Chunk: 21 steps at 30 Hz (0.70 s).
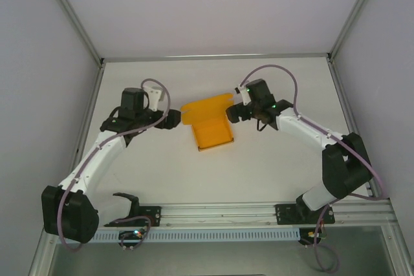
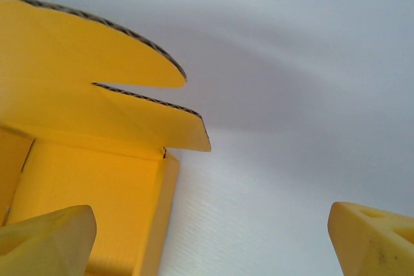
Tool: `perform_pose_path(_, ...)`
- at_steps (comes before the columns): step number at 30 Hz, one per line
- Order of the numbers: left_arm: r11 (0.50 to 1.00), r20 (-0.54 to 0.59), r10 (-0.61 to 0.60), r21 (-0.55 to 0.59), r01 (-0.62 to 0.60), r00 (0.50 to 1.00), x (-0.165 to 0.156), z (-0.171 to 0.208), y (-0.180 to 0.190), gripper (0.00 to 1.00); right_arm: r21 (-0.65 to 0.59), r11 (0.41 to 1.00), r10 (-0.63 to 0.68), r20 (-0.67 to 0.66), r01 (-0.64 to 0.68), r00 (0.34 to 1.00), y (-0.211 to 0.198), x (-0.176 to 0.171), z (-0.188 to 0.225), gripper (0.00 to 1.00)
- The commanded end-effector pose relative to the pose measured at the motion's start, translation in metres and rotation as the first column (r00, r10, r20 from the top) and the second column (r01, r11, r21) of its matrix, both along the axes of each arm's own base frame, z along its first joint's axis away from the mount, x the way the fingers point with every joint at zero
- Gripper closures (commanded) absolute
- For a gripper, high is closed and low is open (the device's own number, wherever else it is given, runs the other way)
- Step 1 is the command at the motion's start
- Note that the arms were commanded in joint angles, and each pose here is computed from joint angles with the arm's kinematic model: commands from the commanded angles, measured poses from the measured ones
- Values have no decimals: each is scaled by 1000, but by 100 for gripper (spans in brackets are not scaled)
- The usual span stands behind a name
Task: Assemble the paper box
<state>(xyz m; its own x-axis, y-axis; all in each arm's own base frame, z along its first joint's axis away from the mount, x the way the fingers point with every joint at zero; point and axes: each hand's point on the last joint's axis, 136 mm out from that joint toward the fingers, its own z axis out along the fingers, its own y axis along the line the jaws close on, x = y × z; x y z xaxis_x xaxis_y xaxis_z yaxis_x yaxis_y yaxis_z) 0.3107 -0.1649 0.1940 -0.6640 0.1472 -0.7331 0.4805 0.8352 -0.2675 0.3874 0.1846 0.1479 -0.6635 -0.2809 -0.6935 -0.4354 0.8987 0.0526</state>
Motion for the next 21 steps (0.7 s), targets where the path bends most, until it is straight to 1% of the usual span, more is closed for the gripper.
perform_pose_path(1, 963, 62, -270, 28, 269, 961, -28, 1, -32, 1, 40, 935, 345, 108, -351, 932, 21, -1, 40, 6)
perform_pose_path(3, 947, 76, -317, 70, 312, 945, -28, -1, -36, 1, 27, 866, 493, 124, -500, 861, 27, -4, 49, 6)
perform_pose_path(6, 939, 51, -327, 130, 318, 944, -15, -7, -35, 0, 12, 758, 650, 69, -653, 756, 37, -9, 45, 8)
perform_pose_path(9, 912, -24, -363, 195, 361, 931, -9, -19, -33, 5, 50, 692, 721, -3, -720, 693, 42, -9, 37, 8)
perform_pose_path(11, 901, -51, -373, 217, 375, 926, -5, -28, -32, 7, 73, 662, 749, -54, -746, 660, 44, -8, 30, 11)
perform_pose_path(12, 895, -65, -382, 222, 387, 922, -2, -31, -34, 10, 86, 646, 763, -78, -758, 641, 45, -9, 27, 11)
perform_pose_path(14, 878, -89, -418, 216, 427, 904, -1, -37, -39, 14, 102, 630, 776, -119, -769, 620, 45, -9, 21, 14)
perform_pose_path(17, 867, -107, -430, 228, 443, 896, 9, -45, -42, 21, 104, 620, 783, -154, -778, 603, 43, -6, 14, 20)
perform_pose_path(18, 864, -112, -434, 230, 449, 894, 12, -46, -44, 23, 98, 619, 782, -159, -779, 602, 43, -4, 12, 21)
perform_pose_path(20, 854, -119, -450, 229, 466, 885, 18, -47, -47, 28, 82, 629, 773, -167, -773, 612, 42, 2, 8, 26)
perform_pose_path(21, 852, -125, -454, 230, 470, 882, 21, -47, -49, 30, 74, 637, 766, -171, -767, 620, 41, 5, 7, 26)
